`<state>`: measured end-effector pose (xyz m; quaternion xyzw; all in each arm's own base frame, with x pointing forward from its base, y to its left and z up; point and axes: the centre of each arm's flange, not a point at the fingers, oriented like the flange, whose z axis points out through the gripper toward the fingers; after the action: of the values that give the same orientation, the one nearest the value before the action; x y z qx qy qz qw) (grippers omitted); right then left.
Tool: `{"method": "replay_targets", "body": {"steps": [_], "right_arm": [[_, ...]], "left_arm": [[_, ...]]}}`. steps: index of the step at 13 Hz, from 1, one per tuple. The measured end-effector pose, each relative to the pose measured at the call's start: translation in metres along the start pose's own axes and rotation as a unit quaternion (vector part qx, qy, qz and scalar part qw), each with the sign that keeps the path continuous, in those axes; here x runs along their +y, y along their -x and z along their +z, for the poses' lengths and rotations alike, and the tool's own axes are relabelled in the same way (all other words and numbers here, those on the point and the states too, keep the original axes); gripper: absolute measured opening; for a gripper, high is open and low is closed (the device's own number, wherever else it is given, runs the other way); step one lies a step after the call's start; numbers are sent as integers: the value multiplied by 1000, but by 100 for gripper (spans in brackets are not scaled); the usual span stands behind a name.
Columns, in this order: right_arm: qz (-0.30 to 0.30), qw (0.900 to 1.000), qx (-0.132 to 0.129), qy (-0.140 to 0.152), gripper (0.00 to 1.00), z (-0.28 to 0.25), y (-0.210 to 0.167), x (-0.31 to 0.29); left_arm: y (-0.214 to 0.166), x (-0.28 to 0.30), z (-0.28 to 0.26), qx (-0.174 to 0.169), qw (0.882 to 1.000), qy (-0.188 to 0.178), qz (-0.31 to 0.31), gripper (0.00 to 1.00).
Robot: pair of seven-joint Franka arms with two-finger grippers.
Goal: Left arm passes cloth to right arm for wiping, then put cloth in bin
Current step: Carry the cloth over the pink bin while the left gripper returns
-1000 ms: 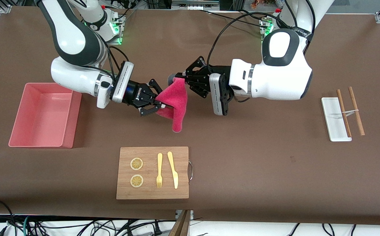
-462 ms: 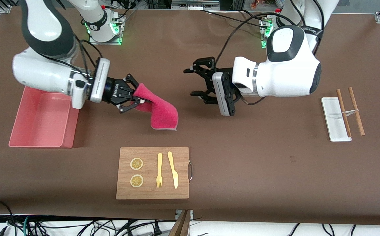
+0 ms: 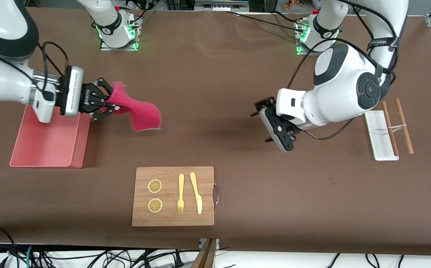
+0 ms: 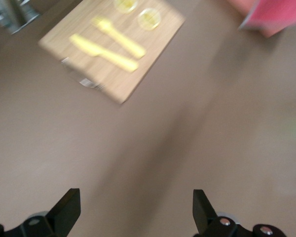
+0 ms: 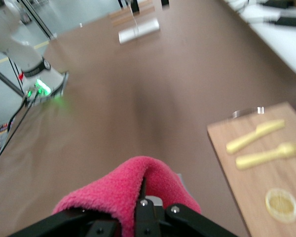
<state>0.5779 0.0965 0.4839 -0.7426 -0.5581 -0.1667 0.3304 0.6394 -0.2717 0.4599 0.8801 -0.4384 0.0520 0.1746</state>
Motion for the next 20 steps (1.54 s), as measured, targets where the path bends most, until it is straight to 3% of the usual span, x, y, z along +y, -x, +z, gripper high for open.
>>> {"method": "replay_targets", "body": {"steps": [2,4,7,9,12,14,15,17,20], "right_arm": [[49,997,-63,3,2,-20,29,0],[128,983,-125,37,2,-45,47,-5],[241,941,-208,116,2,-79,45,-28],[310,904,-249,157,2,-90,50,-35],[409,844,-283,200,2,-95,66,-33],[457,805,-298,235,2,-100,78,-28],[474,790,-301,247,2,-101,85,-23],[493,776,-301,254,2,-100,98,-12],[504,768,-299,257,2,-90,104,-1]], "left_arm": [[23,-40,1,-37,998,-48,-4,100],[50,-80,-2,-48,997,-61,-30,100],[79,-121,-19,-60,992,-96,-53,100],[81,-131,-42,-64,988,-129,-51,100],[92,-135,-67,-83,982,-137,-104,100],[100,-131,-90,-88,968,-140,-189,100],[102,-124,-102,-88,958,-144,-230,100],[107,-105,-125,-84,937,-153,-302,100],[137,-79,-149,-84,901,-167,-392,100]]}}
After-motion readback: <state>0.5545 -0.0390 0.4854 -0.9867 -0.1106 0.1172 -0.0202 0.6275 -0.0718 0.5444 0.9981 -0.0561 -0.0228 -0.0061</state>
